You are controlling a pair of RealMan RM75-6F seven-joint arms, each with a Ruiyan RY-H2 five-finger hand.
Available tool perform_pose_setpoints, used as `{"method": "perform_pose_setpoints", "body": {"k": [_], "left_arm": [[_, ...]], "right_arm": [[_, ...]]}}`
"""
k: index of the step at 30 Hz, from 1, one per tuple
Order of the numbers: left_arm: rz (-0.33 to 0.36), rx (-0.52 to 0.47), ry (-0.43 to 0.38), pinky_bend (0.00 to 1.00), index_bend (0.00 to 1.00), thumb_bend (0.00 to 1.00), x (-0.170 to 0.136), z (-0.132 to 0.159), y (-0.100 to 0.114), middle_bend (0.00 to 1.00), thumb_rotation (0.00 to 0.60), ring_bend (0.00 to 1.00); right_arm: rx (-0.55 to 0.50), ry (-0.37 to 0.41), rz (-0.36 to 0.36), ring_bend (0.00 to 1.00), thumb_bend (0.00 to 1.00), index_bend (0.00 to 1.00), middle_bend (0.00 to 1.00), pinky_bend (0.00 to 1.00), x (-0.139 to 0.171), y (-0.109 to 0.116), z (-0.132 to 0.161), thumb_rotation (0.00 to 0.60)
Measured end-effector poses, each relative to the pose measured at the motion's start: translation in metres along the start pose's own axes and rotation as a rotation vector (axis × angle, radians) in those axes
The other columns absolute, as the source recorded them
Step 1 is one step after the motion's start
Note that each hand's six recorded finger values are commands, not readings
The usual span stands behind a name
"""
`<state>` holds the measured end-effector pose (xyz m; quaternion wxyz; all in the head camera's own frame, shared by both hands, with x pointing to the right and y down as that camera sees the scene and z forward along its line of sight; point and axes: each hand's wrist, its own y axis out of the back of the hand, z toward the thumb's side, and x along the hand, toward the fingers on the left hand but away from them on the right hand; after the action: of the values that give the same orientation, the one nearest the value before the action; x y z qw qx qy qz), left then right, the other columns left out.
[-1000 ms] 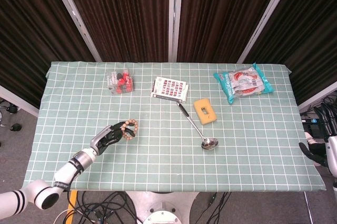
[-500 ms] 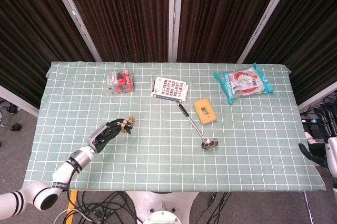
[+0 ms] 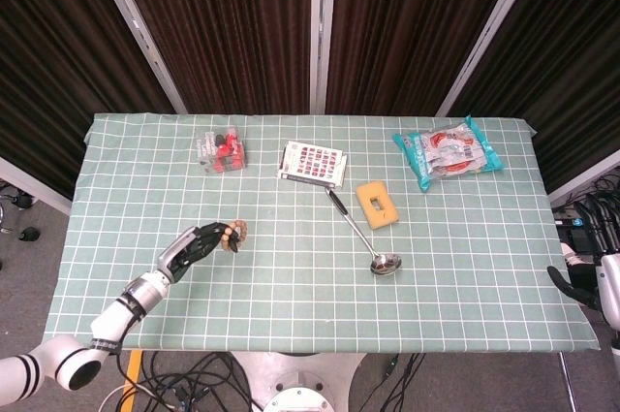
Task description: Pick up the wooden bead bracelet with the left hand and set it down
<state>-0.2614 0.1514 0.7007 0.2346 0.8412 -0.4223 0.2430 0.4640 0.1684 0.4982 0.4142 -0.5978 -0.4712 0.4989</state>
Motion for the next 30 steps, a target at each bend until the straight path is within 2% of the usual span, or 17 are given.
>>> {"method": "perform_pose_setpoints", "body": {"k": [2, 4, 7, 11, 14, 16, 18, 21, 23, 26, 30], "left_arm": [[0.012, 0.130, -0.010, 0.08, 0.33, 0.41, 0.001, -0.001, 0.003, 0.37, 0.320, 0.17], [0.026, 0.263, -0.022, 0.07, 0.31, 0.32, 0.002, -0.002, 0.005, 0.34, 0.326, 0.16], [0.064, 0.506, -0.043, 0.07, 0.28, 0.21, 0.003, -0.001, 0.010, 0.33, 0.375, 0.15], [0.176, 0.825, -0.073, 0.07, 0.28, 0.18, -0.002, 0.008, 0.021, 0.33, 0.467, 0.15], [0.308, 0.974, -0.096, 0.07, 0.29, 0.18, -0.014, 0.021, 0.037, 0.34, 0.521, 0.15], [0.401, 1.024, -0.103, 0.07, 0.30, 0.18, -0.028, 0.030, 0.051, 0.34, 0.569, 0.15], [0.509, 1.054, -0.108, 0.07, 0.31, 0.18, -0.048, 0.038, 0.070, 0.34, 0.591, 0.15], [0.639, 1.094, -0.099, 0.06, 0.31, 0.18, -0.081, 0.045, 0.096, 0.34, 0.600, 0.15], [0.712, 1.158, -0.055, 0.04, 0.30, 0.18, -0.110, 0.043, 0.115, 0.32, 0.600, 0.15], [0.752, 1.254, 0.046, 0.02, 0.28, 0.18, -0.154, 0.032, 0.132, 0.28, 0.600, 0.13], [0.773, 1.303, 0.160, 0.01, 0.25, 0.18, -0.200, 0.017, 0.136, 0.24, 0.600, 0.09]], "right_arm": [[0.001, -0.002, 0.005, 0.00, 0.10, 0.00, 0.00, 0.00, 0.000, -0.001, -0.001, 0.600], [0.001, -0.005, 0.011, 0.00, 0.10, 0.00, 0.00, 0.00, 0.001, -0.003, -0.002, 0.600], [-0.001, -0.014, 0.026, 0.00, 0.10, 0.00, 0.00, 0.00, 0.002, -0.006, -0.004, 0.600], [0.001, -0.030, 0.066, 0.00, 0.11, 0.00, 0.00, 0.00, 0.005, -0.012, -0.008, 0.600], [0.001, -0.041, 0.085, 0.00, 0.11, 0.00, 0.00, 0.00, 0.006, -0.014, -0.012, 0.600], [-0.001, -0.044, 0.094, 0.00, 0.11, 0.00, 0.00, 0.00, 0.006, -0.015, -0.013, 0.600], [-0.004, -0.044, 0.109, 0.00, 0.12, 0.00, 0.00, 0.00, 0.007, -0.018, -0.014, 0.600], [-0.009, -0.042, 0.145, 0.00, 0.13, 0.00, 0.00, 0.00, 0.009, -0.024, -0.016, 0.600], [-0.013, -0.031, 0.165, 0.00, 0.14, 0.00, 0.00, 0.00, 0.011, -0.028, -0.016, 0.600], [-0.025, -0.009, 0.184, 0.00, 0.15, 0.00, 0.00, 0.00, 0.013, -0.034, -0.014, 0.600], [-0.033, 0.020, 0.185, 0.00, 0.15, 0.00, 0.00, 0.00, 0.015, -0.041, -0.008, 0.600]]}}
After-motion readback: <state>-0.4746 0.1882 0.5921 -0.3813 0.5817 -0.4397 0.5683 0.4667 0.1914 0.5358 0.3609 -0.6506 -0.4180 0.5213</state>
